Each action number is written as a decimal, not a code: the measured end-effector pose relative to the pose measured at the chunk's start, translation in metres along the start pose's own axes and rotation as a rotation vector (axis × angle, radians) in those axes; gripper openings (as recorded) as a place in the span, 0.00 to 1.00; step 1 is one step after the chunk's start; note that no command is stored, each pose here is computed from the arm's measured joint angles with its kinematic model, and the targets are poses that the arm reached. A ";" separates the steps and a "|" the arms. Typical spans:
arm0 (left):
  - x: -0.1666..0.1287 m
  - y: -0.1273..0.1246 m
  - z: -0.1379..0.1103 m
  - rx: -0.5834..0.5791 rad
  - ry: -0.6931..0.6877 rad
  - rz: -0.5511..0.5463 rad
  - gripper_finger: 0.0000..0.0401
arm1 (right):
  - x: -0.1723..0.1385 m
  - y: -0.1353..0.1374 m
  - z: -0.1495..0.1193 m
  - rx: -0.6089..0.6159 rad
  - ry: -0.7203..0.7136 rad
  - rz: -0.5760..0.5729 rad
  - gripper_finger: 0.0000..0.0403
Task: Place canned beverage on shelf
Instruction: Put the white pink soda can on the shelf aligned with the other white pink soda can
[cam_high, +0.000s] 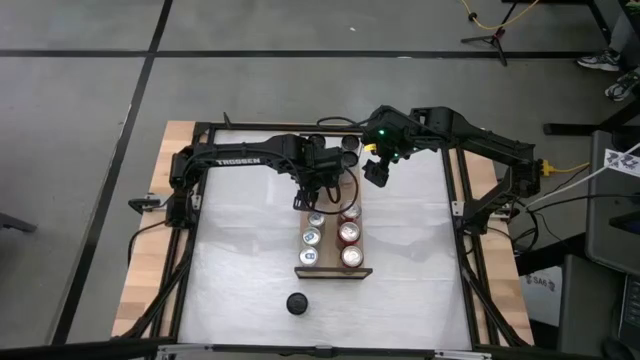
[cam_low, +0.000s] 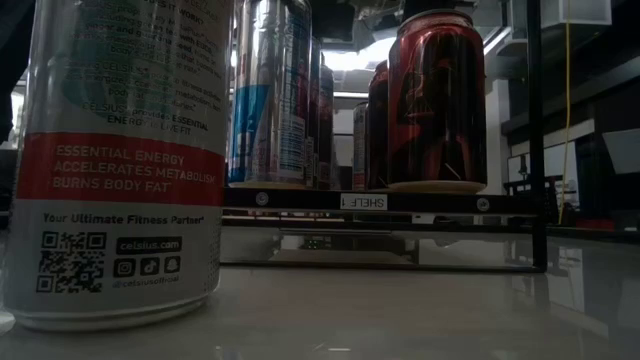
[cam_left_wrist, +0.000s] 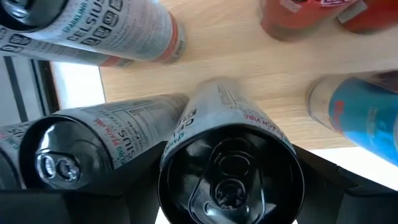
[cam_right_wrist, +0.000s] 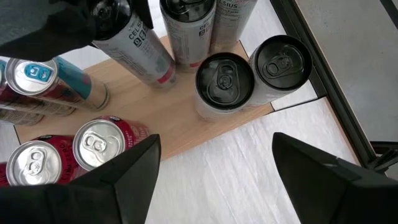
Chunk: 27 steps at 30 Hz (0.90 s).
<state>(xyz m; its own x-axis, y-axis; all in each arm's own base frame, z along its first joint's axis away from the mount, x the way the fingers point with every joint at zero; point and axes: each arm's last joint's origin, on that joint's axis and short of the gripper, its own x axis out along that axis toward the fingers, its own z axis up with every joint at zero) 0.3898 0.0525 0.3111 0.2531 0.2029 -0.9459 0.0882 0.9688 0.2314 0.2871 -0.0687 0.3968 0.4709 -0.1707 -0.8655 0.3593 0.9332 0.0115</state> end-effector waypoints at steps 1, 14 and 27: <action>0.000 -0.001 0.000 0.002 0.000 -0.007 0.67 | 0.000 0.000 0.000 0.000 0.000 0.000 0.74; -0.001 -0.008 -0.002 0.056 0.033 -0.025 0.67 | 0.000 0.000 0.000 0.000 0.000 0.000 0.74; -0.001 -0.007 -0.001 0.047 0.023 -0.017 0.67 | 0.000 0.000 0.000 0.000 0.000 0.000 0.74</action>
<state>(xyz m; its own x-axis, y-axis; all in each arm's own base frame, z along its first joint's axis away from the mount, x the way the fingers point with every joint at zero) 0.3880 0.0454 0.3103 0.2294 0.1899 -0.9546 0.1374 0.9646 0.2250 0.2871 -0.0687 0.3968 0.4708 -0.1706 -0.8656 0.3593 0.9332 0.0114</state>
